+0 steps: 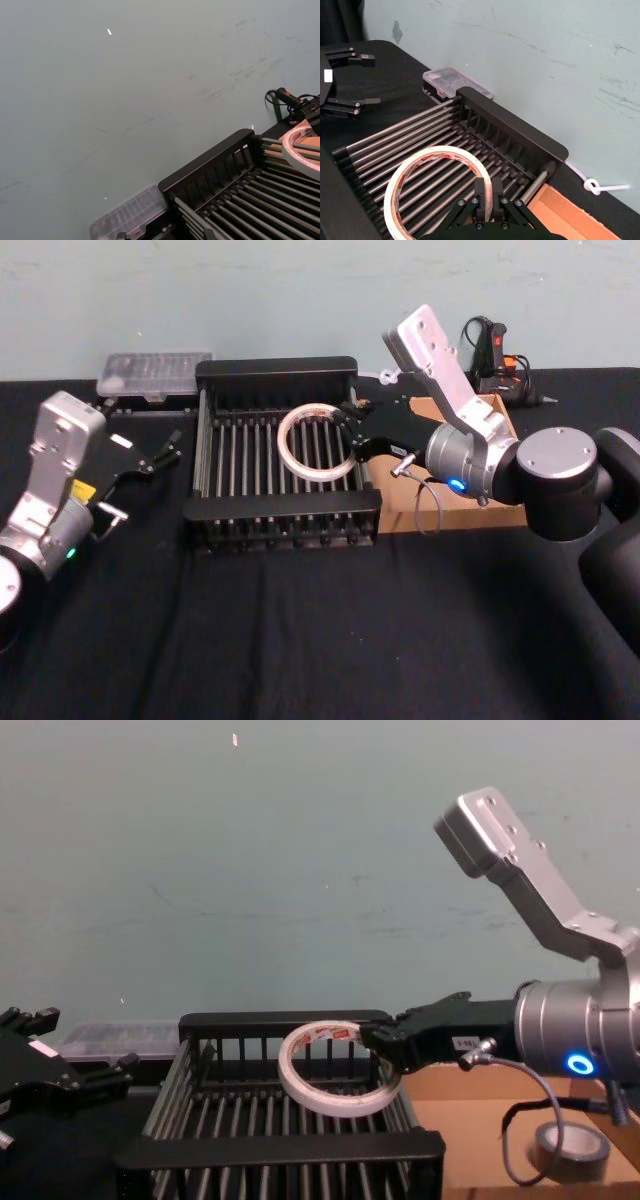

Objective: Pick up the white tape and place it into the black box , Pick up the silver tape and place it into the brown box.

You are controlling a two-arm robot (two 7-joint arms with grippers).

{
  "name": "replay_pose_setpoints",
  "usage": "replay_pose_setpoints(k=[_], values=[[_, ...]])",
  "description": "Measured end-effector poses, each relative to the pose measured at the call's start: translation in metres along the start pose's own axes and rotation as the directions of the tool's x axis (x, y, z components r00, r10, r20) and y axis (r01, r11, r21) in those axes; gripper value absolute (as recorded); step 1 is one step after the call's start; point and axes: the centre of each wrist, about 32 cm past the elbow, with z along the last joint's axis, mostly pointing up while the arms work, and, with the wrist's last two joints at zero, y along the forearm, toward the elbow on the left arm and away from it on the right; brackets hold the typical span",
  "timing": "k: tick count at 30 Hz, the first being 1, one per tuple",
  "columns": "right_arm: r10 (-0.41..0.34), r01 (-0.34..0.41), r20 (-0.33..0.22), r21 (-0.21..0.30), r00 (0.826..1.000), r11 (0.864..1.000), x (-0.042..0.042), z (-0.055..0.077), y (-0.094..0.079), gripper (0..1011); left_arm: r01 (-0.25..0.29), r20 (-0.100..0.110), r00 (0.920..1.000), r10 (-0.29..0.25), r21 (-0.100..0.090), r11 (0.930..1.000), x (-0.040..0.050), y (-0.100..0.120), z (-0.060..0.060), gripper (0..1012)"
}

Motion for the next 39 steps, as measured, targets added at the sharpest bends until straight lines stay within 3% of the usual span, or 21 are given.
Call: replay_pose_setpoints(k=[20,39], values=[[-0.001,0.001,0.0,0.0,1.0,1.0,0.0003,0.0003,0.0006,119,0.0,0.0,1.0,0.0,0.0,1.0,0.0,0.0,0.0,1001],[-0.001,0.001,0.0,0.0,1.0,1.0,0.0003,0.0002,0.0003,716,0.0,0.0,1.0,0.0,0.0,1.0,0.0,0.0,0.0,1001]])
